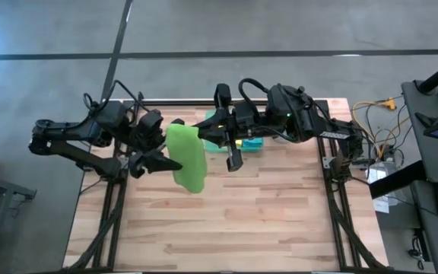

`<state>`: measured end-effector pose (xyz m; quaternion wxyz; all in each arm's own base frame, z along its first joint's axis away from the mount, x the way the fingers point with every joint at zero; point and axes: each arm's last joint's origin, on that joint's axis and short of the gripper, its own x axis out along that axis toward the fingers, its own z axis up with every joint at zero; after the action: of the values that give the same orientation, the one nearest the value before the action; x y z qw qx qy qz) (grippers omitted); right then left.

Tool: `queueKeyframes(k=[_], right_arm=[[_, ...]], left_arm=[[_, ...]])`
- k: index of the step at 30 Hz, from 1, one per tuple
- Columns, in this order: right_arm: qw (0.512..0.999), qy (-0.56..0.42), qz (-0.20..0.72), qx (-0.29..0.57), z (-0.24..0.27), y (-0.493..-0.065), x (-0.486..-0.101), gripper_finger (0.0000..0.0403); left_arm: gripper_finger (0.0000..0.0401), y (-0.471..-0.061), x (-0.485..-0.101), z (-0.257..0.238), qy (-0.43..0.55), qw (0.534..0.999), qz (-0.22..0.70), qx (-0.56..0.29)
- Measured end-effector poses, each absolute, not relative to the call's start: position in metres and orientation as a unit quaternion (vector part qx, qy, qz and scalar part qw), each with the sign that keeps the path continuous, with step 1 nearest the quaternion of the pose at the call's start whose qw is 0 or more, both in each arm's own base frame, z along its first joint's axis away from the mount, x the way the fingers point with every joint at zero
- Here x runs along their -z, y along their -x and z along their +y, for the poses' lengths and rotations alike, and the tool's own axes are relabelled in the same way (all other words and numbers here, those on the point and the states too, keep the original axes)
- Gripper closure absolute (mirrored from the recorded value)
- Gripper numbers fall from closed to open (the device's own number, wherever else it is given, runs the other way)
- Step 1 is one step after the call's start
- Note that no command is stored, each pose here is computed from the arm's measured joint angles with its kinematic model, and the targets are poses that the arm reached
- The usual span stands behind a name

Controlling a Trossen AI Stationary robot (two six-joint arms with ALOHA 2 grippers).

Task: Fold microfiber towels
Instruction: Fold the green microfiber cloth

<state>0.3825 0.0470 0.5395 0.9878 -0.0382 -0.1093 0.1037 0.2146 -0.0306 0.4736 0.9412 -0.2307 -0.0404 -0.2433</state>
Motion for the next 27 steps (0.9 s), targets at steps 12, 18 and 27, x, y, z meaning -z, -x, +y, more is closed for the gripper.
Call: queueKeyframes(k=[12, 18, 27], right_arm=[[0.988, 0.038, -0.109, -0.103, 0.047, -0.3823, -0.5396, 0.0394], [0.988, 0.042, -0.109, -0.103, 0.047, -0.3823, -0.5395, 0.0394], [0.988, 0.052, -0.101, -0.102, 0.047, -0.3824, -0.538, 0.0394]], left_arm=[[0.0247, -0.2147, -0.4733, -0.0306, 0.206, 0.947, -0.045, 0.242], [0.029, -0.2148, -0.473, -0.0306, 0.207, 0.947, -0.044, 0.241], [0.0362, -0.2143, -0.4732, -0.0305, 0.206, 0.947, -0.044, 0.241]])
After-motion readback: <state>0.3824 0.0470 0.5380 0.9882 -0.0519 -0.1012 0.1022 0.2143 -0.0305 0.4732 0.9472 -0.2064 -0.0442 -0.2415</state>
